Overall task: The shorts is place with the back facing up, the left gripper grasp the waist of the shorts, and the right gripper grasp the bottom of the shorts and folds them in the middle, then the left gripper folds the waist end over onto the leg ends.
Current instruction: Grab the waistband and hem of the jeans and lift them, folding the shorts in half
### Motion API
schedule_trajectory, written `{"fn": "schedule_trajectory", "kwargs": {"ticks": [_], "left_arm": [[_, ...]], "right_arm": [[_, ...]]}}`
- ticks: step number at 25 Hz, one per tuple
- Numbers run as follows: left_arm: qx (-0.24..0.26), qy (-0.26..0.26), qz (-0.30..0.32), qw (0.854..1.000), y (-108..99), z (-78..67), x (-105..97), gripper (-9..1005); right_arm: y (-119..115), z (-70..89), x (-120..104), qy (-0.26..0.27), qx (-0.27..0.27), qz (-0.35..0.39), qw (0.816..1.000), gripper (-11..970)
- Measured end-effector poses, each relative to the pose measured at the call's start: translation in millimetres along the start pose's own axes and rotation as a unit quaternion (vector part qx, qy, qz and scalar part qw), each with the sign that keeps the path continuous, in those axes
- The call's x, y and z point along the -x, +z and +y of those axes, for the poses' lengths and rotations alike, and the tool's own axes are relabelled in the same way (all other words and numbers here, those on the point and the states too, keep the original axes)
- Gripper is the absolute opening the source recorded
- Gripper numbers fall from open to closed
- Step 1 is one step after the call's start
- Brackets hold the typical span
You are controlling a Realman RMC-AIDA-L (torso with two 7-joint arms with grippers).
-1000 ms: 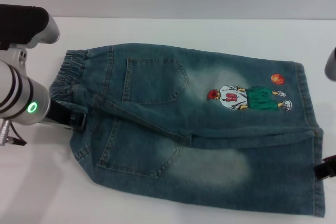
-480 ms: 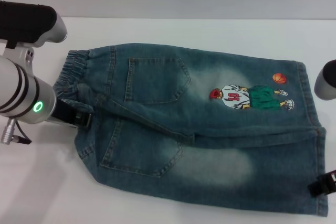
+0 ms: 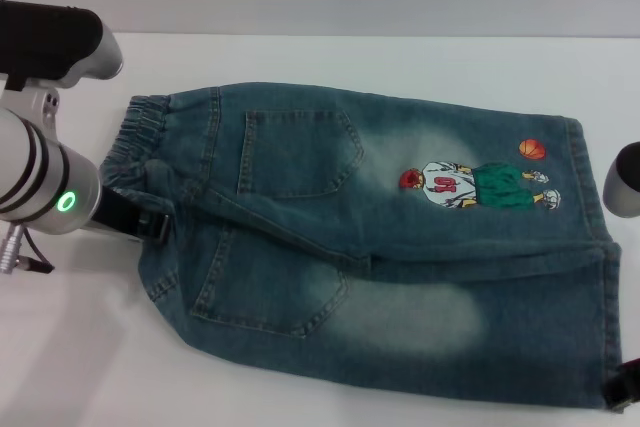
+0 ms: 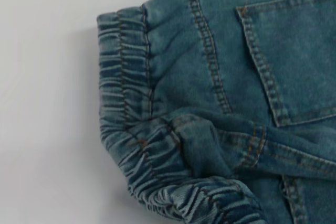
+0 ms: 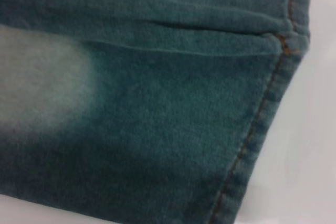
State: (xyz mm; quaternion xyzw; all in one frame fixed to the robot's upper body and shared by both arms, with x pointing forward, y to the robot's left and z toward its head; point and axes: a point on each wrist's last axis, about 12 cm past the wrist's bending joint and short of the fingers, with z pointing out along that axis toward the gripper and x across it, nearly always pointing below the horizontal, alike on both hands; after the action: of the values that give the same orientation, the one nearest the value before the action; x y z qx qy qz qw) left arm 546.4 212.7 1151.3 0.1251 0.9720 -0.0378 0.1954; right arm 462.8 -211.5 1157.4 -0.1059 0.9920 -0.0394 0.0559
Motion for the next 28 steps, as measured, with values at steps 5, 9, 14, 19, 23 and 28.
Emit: {"fn": "schedule_trajectory", "kwargs": {"ticks": [5,9,14,19,23,28], "left_arm": [[0.001,0.004,-0.006,1.000,-4.0,-0.5,1.8,215],[0.003,0.006,-0.009,1.000,-6.0,-0.4,2.9,215],[0.007,0.007,-0.009,1.000,-6.6,0.5,3.3,215],[0.007,0.008,-0.010,1.000,-6.9,0.2,4.0,215],[0.006,0.011,-0.012,1.000,-7.4,-0.8,4.7,214],[0.006,0.012,-0.013,1.000,-7.3,-1.3,4.8,214]], "right_arm": [[-0.6,-1.5,-0.2,0.002,-0.005,0.002,1.000,644],[-0.1,-2.2,-0.2,0.003,-0.006,0.002,1.000,644],[1.4,-1.8,-0.7,0.004,-0.005,0.002,1.000,644],[1.9,-1.9,-0.6,0.004,-0.005,0.002,1.000,644],[5.3,-1.5,-0.1,0.004,-0.004,0.004,1.000,644],[8.2,0.4,1.5,0.004,0.003,-0.003,1.000,644]]}}
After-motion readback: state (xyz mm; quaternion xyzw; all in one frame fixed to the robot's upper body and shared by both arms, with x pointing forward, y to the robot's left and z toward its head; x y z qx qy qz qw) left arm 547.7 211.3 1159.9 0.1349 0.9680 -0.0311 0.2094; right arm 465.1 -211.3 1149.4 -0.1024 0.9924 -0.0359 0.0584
